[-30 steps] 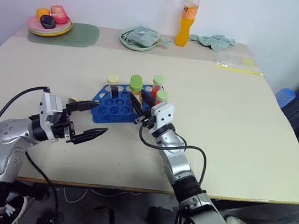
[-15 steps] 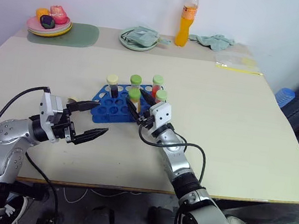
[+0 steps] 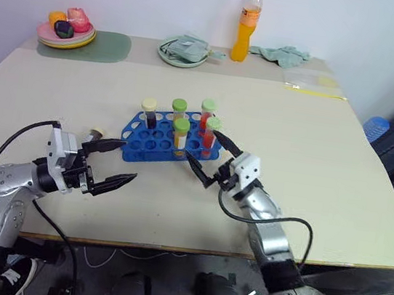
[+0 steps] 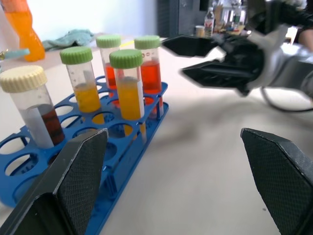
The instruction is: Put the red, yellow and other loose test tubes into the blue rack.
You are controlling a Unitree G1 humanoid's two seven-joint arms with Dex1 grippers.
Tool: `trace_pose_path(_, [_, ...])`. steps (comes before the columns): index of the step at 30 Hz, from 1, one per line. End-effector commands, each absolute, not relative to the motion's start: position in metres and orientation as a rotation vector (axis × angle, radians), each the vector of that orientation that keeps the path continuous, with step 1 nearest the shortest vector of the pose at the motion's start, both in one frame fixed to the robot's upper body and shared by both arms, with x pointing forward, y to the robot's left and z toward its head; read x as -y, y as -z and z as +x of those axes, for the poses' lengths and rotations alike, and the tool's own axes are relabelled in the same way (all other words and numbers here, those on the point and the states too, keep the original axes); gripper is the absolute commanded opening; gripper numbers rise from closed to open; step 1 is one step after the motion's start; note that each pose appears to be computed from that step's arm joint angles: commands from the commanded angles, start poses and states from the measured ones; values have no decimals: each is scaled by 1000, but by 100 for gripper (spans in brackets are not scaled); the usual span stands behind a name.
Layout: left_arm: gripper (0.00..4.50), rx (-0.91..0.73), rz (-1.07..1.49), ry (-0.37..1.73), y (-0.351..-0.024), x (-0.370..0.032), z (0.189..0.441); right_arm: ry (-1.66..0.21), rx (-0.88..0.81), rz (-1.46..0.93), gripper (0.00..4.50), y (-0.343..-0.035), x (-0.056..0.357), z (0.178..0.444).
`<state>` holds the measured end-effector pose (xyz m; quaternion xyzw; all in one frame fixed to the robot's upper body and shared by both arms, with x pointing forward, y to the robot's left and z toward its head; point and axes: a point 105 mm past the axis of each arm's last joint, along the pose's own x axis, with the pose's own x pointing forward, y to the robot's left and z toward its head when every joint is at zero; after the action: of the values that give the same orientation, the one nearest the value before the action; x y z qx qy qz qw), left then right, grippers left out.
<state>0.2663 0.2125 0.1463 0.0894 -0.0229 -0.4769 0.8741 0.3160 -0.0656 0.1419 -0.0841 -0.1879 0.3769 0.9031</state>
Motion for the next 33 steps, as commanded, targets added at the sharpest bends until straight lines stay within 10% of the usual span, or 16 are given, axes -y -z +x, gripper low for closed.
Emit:
trace_pose_path(1, [450, 8, 201, 971, -151, -224, 263, -788, 465, -189, 448, -178, 79, 305])
trace_pose_path(14, [450, -420, 199, 541, -178, -290, 302, -1206, 406, -296, 448, -199, 72, 256])
trace_pose_path(33, [450, -939, 51, 401, -180, -307, 363, -1188, 447, -309, 448, -198, 52, 259])
